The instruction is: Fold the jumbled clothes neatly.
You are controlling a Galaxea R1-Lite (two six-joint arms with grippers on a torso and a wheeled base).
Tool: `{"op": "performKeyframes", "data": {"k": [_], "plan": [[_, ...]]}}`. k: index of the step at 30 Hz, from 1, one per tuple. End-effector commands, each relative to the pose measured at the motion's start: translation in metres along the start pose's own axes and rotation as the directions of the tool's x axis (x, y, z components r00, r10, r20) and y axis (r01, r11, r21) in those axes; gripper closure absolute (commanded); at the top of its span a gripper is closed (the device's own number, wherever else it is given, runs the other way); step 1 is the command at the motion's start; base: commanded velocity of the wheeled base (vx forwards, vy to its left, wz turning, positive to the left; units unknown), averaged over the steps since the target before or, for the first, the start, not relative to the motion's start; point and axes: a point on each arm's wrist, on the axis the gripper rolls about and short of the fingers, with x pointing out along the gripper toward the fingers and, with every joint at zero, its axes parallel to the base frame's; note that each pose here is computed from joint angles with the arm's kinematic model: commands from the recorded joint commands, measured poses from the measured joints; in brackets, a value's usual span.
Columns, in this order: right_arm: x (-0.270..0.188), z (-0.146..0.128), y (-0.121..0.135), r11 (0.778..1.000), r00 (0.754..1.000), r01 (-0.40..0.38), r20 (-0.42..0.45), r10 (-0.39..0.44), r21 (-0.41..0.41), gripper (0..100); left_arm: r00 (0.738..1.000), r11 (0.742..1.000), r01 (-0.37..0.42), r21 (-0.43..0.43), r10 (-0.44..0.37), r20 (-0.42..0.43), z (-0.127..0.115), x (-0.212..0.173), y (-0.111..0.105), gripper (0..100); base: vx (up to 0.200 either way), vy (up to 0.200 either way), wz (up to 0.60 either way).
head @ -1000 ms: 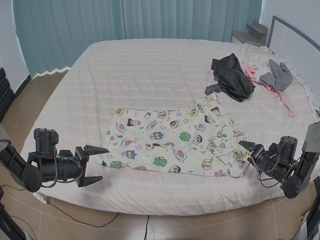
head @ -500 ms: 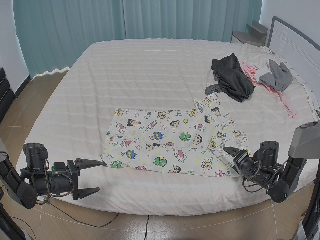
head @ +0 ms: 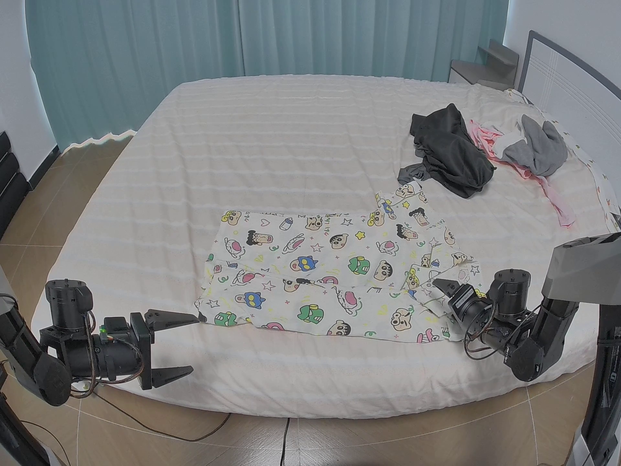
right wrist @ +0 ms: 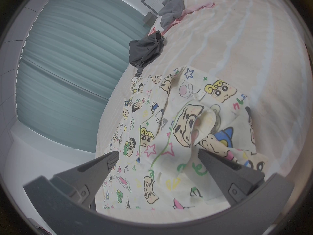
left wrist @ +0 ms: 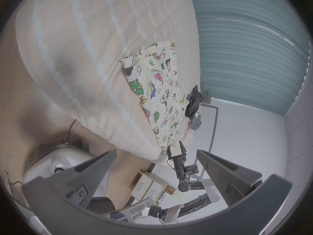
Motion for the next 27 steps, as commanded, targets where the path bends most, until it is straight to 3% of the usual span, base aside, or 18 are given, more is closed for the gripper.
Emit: {"op": "performKeyframes", "data": {"k": [1,10,11,21,27], "plan": [[0.009,0.002,0.000,1.000,1.000,-0.007,0.010,0.007,-0.006,0,1.000,1.000,-0.004,-0.004,0.004,-0.002,0.000,0.001,0.001,0,0.000,0.000,0.00],[0.023,0.000,-0.002,1.000,1.000,-0.014,0.014,0.014,-0.019,0,1.000,1.000,-0.004,-0.004,0.004,-0.002,0.000,0.001,0.001,0,0.000,0.000,0.00],[0.025,0.000,-0.003,1.000,1.000,-0.013,0.015,0.013,-0.019,100,1.000,1.000,-0.003,-0.003,0.003,0.000,0.001,0.001,0.001,0,0.000,0.000,0.00],[0.021,0.004,-0.004,1.000,0.999,0.003,0.037,-0.002,-0.016,100,1.000,1.000,-0.004,-0.004,0.004,0.000,0.000,0.001,0.001,0,0.000,0.000,0.00],[0.012,0.009,0.008,1.000,0.998,-0.020,0.055,0.021,-0.023,100,1.000,1.000,-0.003,-0.003,0.003,0.000,0.000,0.001,0.001,0,0.000,0.000,0.00]]}}
